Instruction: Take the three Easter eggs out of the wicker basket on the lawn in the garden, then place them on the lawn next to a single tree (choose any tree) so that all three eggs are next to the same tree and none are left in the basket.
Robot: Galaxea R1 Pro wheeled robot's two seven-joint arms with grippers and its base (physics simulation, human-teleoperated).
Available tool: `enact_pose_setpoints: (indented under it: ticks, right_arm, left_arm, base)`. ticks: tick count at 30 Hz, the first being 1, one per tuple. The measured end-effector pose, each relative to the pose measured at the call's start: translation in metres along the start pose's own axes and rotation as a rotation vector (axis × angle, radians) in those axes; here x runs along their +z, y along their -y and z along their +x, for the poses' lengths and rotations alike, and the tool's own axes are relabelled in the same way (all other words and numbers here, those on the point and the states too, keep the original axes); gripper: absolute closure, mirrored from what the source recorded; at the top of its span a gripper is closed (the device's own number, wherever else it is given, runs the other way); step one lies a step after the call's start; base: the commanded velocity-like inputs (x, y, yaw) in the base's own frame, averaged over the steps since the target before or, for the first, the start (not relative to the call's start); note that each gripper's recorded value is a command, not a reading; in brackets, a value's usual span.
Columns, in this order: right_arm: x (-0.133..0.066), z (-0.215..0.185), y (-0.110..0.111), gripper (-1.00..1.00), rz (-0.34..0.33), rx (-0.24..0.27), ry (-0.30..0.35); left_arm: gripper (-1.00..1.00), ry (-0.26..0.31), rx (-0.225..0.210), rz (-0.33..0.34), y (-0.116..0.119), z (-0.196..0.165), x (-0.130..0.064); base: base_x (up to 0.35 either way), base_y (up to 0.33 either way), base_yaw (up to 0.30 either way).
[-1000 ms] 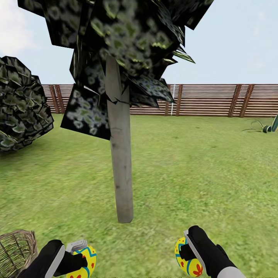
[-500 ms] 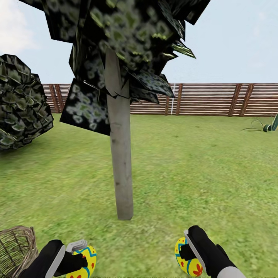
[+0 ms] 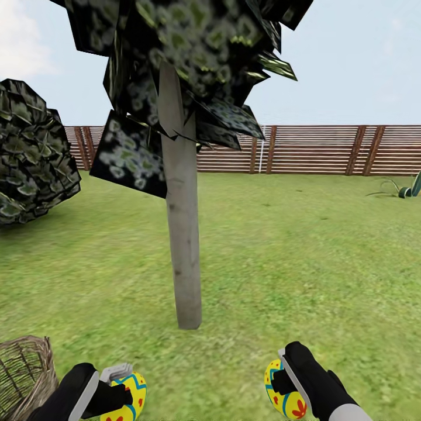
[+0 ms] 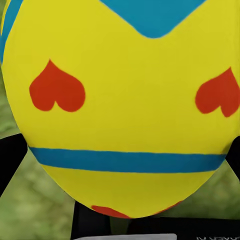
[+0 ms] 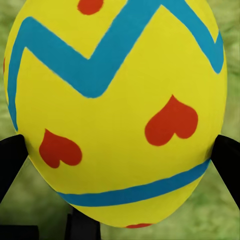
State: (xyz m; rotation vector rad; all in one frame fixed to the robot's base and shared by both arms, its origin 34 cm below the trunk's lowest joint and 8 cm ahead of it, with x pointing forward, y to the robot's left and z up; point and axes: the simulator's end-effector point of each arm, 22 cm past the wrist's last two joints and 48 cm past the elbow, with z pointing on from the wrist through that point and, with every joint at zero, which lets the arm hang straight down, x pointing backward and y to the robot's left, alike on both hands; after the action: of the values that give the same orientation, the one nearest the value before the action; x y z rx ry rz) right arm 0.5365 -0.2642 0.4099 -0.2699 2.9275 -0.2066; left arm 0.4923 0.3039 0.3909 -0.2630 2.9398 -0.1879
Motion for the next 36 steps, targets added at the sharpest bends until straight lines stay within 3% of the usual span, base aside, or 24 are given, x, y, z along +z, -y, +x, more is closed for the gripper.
enact_pose_setpoints:
  ticks: [20,27,36]
  right_arm:
    - [0.041,0.018,-0.009,1.0,0.0,0.0,0.0]
    - [0.055,0.024,-0.011,1.0,-0.001,0.003,0.001]
    - [0.073,0.033,-0.016,1.0,-0.002,0.002,0.001]
  left_arm:
    - [1.0,0.002,0.002,-0.002,-0.008,0.017,0.04]
    - [1.0,0.06,0.001,-0.056,-0.05,-0.002,0.034]
    - [1.0,0.062,0.0,-0.057,-0.056,0.006,0.052]
  base:
    - [0.0,0.0,0.0]
    - [0.0,0.0,0.0]
    - [0.0,0.0,0.0]
